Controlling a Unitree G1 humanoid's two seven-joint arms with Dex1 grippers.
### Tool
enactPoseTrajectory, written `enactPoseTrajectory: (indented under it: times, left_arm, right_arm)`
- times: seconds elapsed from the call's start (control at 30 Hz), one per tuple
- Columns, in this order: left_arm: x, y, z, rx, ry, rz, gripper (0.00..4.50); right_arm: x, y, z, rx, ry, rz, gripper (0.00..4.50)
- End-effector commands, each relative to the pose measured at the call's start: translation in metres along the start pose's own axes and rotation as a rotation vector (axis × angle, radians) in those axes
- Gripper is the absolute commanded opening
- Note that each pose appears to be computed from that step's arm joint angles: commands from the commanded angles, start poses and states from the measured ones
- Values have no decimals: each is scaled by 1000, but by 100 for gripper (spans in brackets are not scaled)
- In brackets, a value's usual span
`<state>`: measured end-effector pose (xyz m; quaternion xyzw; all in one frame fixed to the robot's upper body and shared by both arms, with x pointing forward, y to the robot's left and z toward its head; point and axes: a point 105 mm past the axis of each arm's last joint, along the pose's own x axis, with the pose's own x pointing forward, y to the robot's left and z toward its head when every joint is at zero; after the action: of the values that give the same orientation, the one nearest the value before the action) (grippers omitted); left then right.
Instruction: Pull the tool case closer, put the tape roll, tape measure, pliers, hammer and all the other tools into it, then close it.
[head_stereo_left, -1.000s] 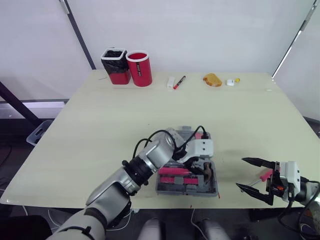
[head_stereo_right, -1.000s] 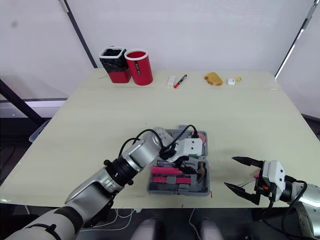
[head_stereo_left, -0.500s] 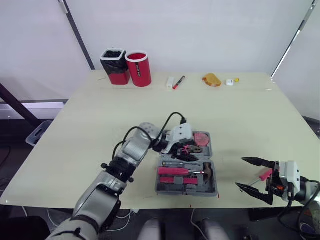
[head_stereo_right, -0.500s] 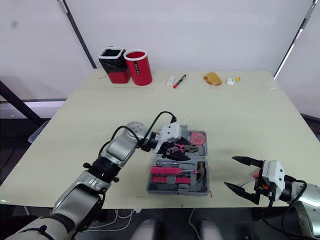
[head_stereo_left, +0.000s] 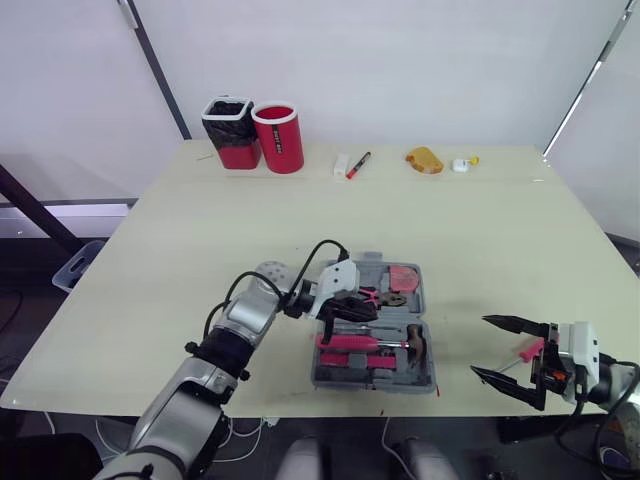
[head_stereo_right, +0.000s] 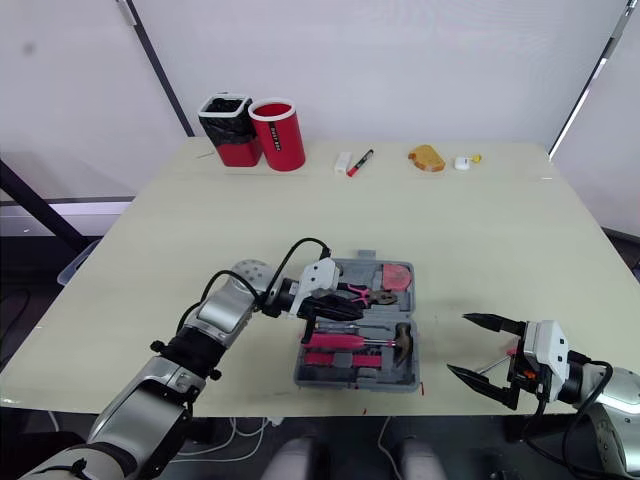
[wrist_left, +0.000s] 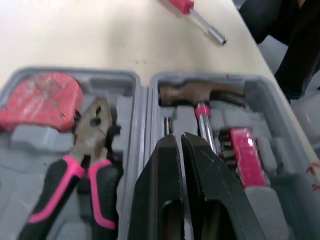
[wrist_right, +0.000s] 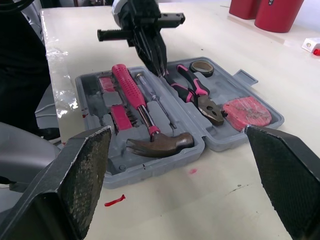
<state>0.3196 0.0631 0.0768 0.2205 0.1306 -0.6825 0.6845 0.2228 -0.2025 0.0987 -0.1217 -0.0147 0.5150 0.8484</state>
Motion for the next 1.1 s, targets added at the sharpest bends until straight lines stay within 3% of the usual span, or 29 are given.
enactPoseTrajectory:
  times: [0.03, 0.57, 1.1]
  left_arm:
    - [6, -3, 2, 26, -17, -19, 20]
    - [18, -18, -11, 43, 3, -78, 20]
    - [37, -40, -50, 24, 83, -107, 20]
  right_arm:
    - [-1, -4, 11, -39, -20, 8, 450]
    - [-1, -4, 11, -41, -20, 7, 450]
    - [-3, -3, 11, -41, -14, 8, 450]
